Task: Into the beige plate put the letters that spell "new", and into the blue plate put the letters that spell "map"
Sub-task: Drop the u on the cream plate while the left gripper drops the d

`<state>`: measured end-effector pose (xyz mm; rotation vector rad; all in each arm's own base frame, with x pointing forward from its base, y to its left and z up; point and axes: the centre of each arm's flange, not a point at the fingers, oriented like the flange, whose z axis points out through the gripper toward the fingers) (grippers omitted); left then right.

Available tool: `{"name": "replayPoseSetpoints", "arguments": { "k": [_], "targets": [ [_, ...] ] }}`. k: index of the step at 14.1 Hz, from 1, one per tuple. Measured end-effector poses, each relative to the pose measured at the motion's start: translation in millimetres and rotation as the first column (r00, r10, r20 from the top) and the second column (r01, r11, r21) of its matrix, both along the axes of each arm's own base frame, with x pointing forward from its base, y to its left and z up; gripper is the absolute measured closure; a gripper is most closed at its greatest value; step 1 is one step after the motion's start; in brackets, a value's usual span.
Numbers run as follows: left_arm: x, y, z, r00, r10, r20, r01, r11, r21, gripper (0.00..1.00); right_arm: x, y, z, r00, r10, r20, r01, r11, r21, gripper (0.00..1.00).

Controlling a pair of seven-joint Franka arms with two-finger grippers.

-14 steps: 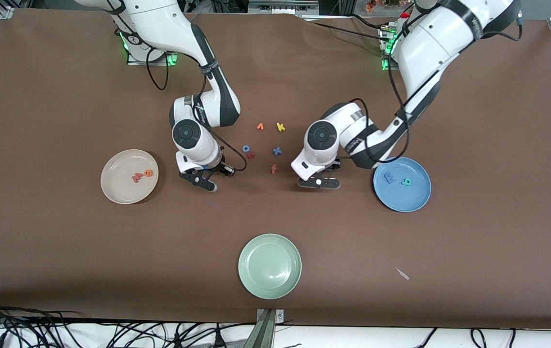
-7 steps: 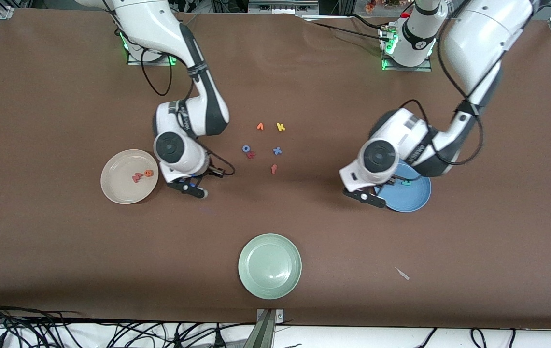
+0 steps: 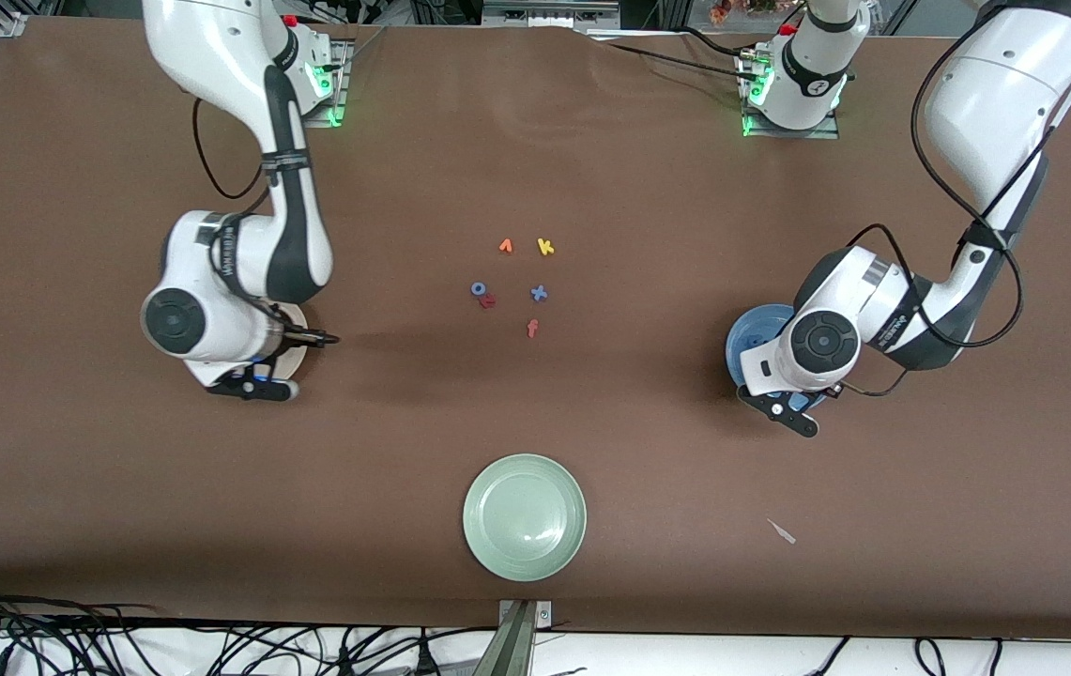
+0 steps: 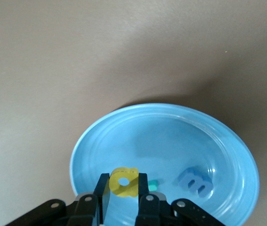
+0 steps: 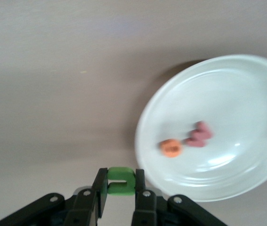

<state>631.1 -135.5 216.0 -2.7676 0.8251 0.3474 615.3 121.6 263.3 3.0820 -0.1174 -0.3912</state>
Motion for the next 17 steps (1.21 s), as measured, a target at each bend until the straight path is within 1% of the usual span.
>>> {"name": "replayPoseSetpoints", "arguments": {
  "k": [2,3,4,6,7,8,9,10,13,15,17],
  "targets": [
    [-2,-2,-9,1.0,-0.005,-0.011,0.005,1.0,-0.008,0.7,4,-39,-4,0.999,0.033,-0.01,-0.033,0.999,0.019,0.73],
    [-3,-4,-10,1.0,-0.009,-0.011,0.009,1.0,-0.011,0.61,5,-56,-6,0.999,0.043,-0.015,-0.042,0.999,0.027,0.67],
    [-2,-6,-8,1.0,-0.013,-0.009,0.013,1.0,-0.014,0.53,6,-66,-7,0.999,0.046,-0.017,-0.045,0.998,0.032,0.58],
    [-1,-15,0,1.0,-0.021,0.0,0.021,0.999,-0.028,0.32,7,-59,-4,0.998,0.06,-0.011,-0.06,0.998,0.036,0.35],
    [-1,-21,10,1.0,-0.014,-0.002,0.014,0.999,-0.043,0.23,8,-44,-1,0.998,0.07,-0.006,-0.07,0.997,0.036,0.26],
    [-2,-27,25,1.0,0.008,-0.014,-0.008,0.998,-0.057,0.12,8,-25,4,0.998,0.069,-0.007,-0.069,0.997,0.033,0.15],
    [-4,-30,45,0.999,0.036,-0.025,-0.038,0.997,-0.073,0.03,7,-4,10,0.998,0.059,-0.016,-0.058,0.998,0.029,0.05],
    [-5,-33,68,0.998,0.063,-0.026,-0.065,0.994,-0.087,0.0,7,15,17,0.999,0.042,-0.023,-0.042,0.999,0.023,0.0],
    [-18,-40,146,0.992,0.125,-0.017,-0.126,0.986,-0.11,0.0,5,65,39,1.0,-0.014,-0.023,0.014,1.0,0.001,0.0],
    [-25,-39,207,0.988,0.155,0.017,-0.153,0.983,-0.102,0.0,-1,90,47,0.999,-0.017,-0.036,0.017,1.0,-0.006,0.0],
    [-25,-25,280,0.977,0.199,0.073,-0.192,0.977,-0.089,0.0,-5,104,57,0.998,-0.006,-0.058,0.006,1.0,-0.007,0.0]
  ]
}}
